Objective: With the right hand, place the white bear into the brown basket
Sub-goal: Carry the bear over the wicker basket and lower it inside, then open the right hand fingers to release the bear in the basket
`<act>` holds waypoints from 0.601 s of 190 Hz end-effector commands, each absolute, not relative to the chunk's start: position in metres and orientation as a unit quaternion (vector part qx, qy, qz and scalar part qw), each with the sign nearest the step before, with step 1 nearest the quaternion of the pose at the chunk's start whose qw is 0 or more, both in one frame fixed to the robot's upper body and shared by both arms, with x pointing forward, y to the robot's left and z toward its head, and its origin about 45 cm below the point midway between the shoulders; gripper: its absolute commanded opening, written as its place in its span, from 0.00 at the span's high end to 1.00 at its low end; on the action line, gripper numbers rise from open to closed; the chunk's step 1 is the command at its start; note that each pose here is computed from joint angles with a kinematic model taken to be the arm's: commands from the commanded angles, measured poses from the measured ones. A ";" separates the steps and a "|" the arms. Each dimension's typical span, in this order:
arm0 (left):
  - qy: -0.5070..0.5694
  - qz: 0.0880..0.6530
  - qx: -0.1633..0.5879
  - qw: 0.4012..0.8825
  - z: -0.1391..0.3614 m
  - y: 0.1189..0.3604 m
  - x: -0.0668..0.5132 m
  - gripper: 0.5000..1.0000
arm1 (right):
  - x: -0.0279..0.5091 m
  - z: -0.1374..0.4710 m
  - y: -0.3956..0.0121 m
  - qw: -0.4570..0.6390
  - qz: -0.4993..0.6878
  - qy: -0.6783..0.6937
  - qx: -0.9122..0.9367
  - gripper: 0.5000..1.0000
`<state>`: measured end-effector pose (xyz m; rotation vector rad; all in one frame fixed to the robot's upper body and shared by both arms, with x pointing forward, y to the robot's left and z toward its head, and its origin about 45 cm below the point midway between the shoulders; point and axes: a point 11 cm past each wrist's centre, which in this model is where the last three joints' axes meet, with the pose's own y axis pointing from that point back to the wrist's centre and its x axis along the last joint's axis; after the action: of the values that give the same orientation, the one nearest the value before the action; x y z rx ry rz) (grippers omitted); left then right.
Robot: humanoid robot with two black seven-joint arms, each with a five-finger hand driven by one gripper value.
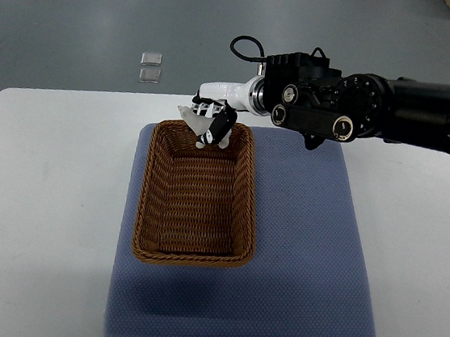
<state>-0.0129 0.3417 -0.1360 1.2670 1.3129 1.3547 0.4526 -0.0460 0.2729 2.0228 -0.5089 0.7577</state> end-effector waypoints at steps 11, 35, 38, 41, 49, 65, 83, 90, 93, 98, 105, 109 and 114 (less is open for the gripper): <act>0.525 0.539 0.505 0.423 -0.136 0.340 -0.013 0.00 | 0.447 0.264 -0.041 0.424 0.281 -0.208 0.835 1.00; 0.525 0.539 0.505 0.423 -0.136 0.340 -0.013 0.00 | 0.442 0.252 -0.042 0.421 0.266 -0.207 0.842 1.00; 0.525 0.539 0.505 0.423 -0.136 0.340 -0.013 0.00 | 0.442 0.252 -0.042 0.421 0.265 -0.207 0.842 1.00; 0.525 0.539 0.505 0.423 -0.136 0.340 -0.013 0.00 | 0.442 0.250 -0.042 0.421 0.263 -0.206 0.843 1.00; 0.525 0.539 0.505 0.423 -0.136 0.340 -0.013 0.00 | 0.440 0.245 -0.043 0.421 0.259 -0.204 0.845 1.00; 0.525 0.539 0.505 0.423 -0.136 0.340 -0.013 0.00 | 0.438 0.238 -0.045 0.419 0.255 -0.206 0.847 1.00; 0.525 0.539 0.505 0.423 -0.136 0.340 -0.013 0.00 | 0.435 0.233 -0.045 0.418 0.251 -0.204 0.849 1.00; 0.525 0.539 0.505 0.423 -0.136 0.340 -0.013 0.00 | 0.435 0.232 -0.045 0.417 0.251 -0.203 0.850 1.00; 0.525 0.539 0.505 0.423 -0.136 0.340 -0.013 0.00 | 0.435 0.231 -0.045 0.416 0.250 -0.203 0.850 1.00; 0.525 0.539 0.505 0.423 -0.136 0.340 -0.013 0.00 | 0.433 0.229 -0.045 0.415 0.247 -0.202 0.852 1.00; 0.525 0.539 0.505 0.423 -0.136 0.340 -0.013 0.00 | 0.433 0.227 -0.046 0.415 0.247 -0.201 0.852 1.00; 0.525 0.539 0.505 0.423 -0.136 0.340 -0.013 0.00 | 0.432 0.226 -0.046 0.416 0.246 -0.201 0.852 1.00; 0.525 0.539 0.505 0.423 -0.136 0.340 -0.013 0.00 | 0.432 0.224 -0.047 0.417 0.246 -0.200 0.852 1.00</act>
<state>-0.0127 0.3401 -0.1362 1.2644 1.3138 1.3501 0.4340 -0.0454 0.2301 2.1366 -0.5091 0.6248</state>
